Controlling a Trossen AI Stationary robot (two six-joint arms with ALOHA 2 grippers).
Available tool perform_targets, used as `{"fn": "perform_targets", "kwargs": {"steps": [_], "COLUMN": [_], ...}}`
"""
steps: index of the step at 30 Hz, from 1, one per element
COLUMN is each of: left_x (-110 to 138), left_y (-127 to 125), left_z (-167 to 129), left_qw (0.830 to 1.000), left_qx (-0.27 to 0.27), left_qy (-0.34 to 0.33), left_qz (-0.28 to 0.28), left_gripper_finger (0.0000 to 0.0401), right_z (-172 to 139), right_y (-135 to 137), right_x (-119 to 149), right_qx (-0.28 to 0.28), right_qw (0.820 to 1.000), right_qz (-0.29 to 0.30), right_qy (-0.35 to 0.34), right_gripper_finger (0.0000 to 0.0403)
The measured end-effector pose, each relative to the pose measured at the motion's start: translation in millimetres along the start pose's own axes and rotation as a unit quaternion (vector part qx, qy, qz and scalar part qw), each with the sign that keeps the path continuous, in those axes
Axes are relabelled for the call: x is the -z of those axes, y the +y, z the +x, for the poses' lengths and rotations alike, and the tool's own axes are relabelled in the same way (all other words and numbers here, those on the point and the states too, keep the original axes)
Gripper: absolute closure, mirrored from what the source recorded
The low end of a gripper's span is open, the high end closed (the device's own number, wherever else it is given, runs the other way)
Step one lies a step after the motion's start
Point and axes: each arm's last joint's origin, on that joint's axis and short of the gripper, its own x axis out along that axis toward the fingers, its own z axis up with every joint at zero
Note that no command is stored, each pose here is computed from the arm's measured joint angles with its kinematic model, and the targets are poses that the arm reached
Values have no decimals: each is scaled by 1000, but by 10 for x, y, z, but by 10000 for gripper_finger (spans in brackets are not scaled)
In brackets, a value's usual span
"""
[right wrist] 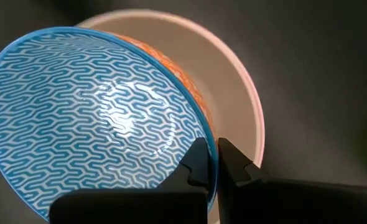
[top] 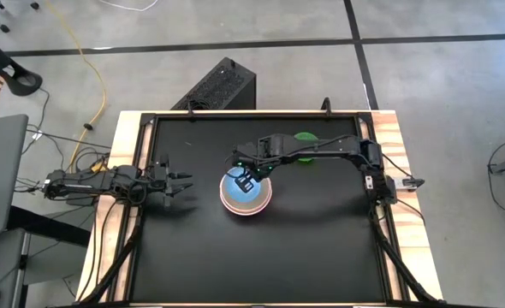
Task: Nest bowls inside each other
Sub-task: Stack the blue bowl on the grey bowl
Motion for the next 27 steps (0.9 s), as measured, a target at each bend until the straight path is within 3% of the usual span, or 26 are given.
{"fn": "perform_targets", "kwargs": {"steps": [27], "left_x": [0], "left_y": [0], "left_z": [0], "left_qw": [1000], "left_qx": [0], "left_qy": [0], "left_qz": [0], "left_gripper_finger": [273], "right_z": [407], "right_y": [-19], "right_x": [-24], "right_qx": [34], "right_qw": [999], "right_qz": [-11], "right_qy": [40], "right_gripper_finger": [390]}}
